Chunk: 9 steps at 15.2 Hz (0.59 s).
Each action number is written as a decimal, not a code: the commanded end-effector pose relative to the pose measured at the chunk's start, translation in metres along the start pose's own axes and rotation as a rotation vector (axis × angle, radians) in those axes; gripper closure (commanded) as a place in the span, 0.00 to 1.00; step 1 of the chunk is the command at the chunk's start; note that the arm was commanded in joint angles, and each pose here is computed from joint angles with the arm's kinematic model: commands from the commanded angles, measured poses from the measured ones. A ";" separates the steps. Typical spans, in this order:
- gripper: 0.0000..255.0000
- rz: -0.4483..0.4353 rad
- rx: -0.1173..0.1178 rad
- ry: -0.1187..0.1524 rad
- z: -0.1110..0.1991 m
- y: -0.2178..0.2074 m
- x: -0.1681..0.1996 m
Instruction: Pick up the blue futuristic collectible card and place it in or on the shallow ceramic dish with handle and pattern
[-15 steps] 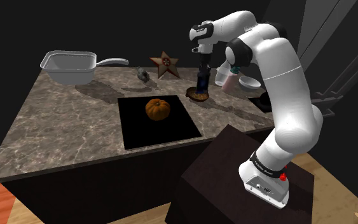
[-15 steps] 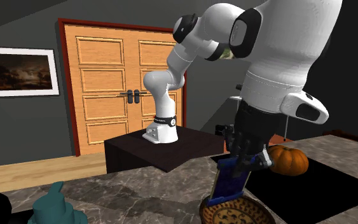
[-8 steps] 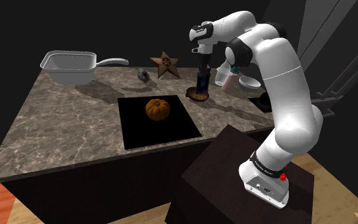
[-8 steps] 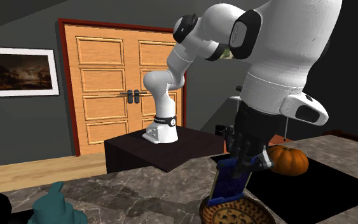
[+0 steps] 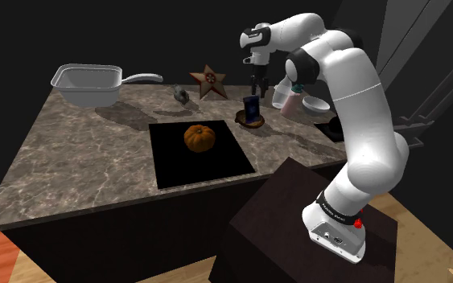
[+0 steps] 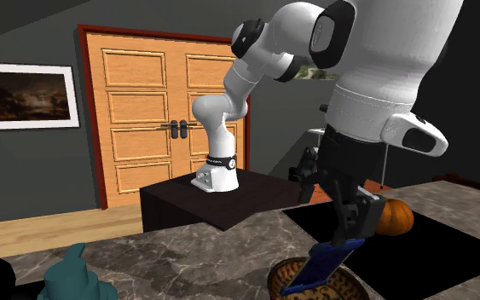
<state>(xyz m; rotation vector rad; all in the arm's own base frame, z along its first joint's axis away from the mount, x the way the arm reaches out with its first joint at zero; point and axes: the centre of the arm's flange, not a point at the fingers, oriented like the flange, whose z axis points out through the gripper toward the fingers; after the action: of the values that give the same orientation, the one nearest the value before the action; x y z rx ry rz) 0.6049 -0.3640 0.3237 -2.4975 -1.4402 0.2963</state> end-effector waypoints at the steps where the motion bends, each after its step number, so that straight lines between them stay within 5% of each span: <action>1: 0.00 0.000 0.001 0.000 -0.024 0.000 0.001; 9: 0.00 0.000 0.001 0.000 -0.035 0.000 0.001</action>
<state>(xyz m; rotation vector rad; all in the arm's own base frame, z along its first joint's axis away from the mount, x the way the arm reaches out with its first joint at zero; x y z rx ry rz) 0.6154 -0.3674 0.3565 -2.4968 -1.4400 0.2969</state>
